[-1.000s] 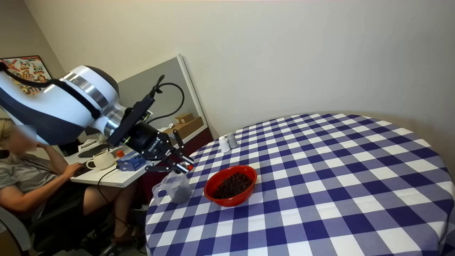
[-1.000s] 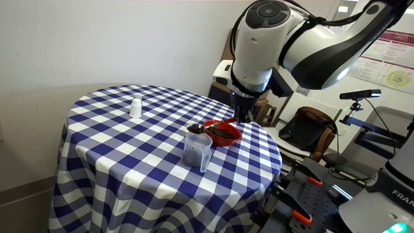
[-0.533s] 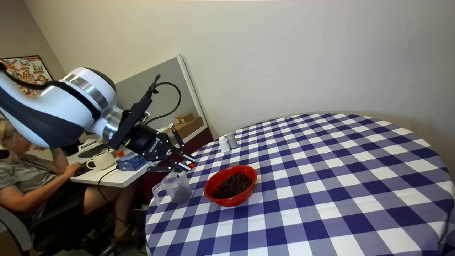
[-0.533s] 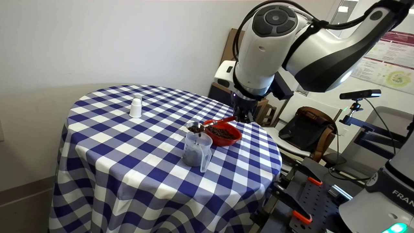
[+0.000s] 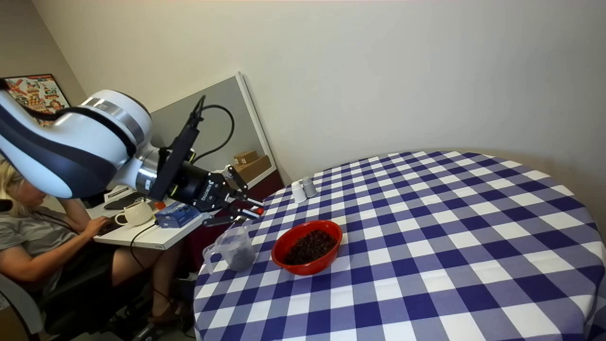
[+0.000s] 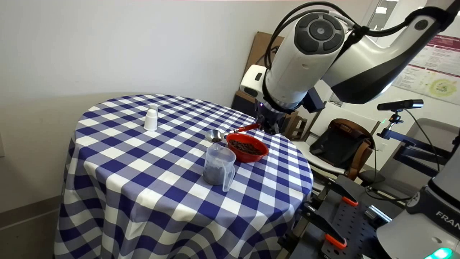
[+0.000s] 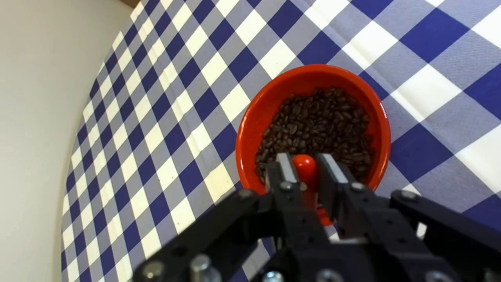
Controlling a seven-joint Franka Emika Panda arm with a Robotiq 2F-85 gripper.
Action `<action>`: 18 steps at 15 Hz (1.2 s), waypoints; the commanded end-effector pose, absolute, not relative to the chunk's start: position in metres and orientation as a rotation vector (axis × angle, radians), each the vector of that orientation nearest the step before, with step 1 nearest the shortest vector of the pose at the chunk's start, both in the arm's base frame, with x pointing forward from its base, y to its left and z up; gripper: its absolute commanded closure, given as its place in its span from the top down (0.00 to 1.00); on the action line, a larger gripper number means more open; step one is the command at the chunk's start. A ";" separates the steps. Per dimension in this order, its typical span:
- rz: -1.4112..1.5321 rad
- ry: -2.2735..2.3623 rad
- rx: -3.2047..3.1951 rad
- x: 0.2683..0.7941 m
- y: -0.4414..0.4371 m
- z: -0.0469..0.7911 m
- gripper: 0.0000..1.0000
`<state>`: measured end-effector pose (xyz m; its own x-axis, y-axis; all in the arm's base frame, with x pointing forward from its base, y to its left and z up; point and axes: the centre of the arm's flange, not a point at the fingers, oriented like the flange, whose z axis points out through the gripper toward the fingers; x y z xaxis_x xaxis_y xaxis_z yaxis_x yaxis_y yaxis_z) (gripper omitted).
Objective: Put a spoonful of the things in the bowl into the jug
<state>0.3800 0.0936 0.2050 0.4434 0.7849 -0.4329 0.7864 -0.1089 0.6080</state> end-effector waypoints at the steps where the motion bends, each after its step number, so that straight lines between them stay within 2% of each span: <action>1: 0.071 1.322 1.831 0.371 0.091 0.207 0.05; 18: 0.219 1.371 1.605 0.359 0.080 0.205 0.05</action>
